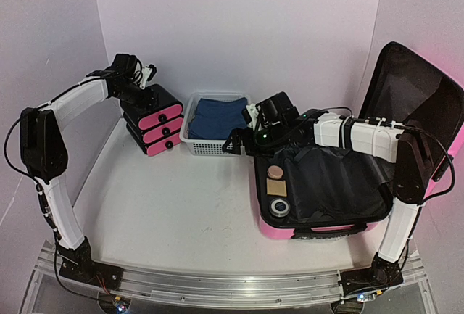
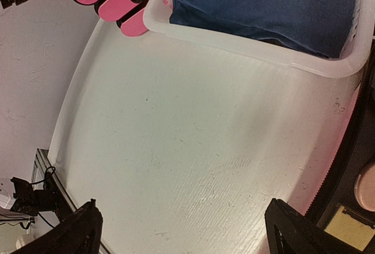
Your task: Open, take out, and arrange the luggage
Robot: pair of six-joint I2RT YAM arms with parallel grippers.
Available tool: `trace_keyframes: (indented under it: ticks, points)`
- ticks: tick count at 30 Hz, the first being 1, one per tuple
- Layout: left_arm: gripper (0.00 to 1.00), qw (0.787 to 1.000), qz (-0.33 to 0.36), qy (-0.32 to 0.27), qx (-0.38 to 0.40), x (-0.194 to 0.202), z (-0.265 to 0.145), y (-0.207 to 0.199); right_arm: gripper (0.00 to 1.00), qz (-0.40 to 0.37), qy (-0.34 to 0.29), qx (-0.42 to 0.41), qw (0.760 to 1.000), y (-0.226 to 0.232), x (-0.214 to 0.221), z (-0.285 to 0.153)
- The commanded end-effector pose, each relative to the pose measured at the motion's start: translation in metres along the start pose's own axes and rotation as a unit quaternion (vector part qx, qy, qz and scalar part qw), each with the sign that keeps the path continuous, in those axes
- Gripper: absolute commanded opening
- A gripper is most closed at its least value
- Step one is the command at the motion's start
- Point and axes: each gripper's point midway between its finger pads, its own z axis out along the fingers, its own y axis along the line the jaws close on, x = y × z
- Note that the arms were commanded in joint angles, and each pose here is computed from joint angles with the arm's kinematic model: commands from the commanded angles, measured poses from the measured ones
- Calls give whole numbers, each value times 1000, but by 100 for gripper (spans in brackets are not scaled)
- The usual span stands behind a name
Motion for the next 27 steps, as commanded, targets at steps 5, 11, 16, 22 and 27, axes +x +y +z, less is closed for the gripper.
trace_keyframes:
  ticks: [5, 11, 16, 22, 27]
  points:
    - [77, 999, -10, 30, -20, -4, 10, 9, 98, -10, -32, -24, 999, 16, -17, -19]
    - [72, 997, 14, 61, -43, 9, 5, 17, 98, -11, -33, -21, 999, 15, -17, -20]
    - [77, 997, -7, 47, 61, 7, -1, -20, 98, -8, -28, -28, 999, 17, -17, -16]
    - [78, 994, -21, 67, 81, 19, 10, -27, 98, -9, -31, -24, 999, 16, -15, -20]
    - [79, 994, -17, 80, 76, 25, 18, -25, 98, -10, -34, -24, 999, 16, -16, -23]
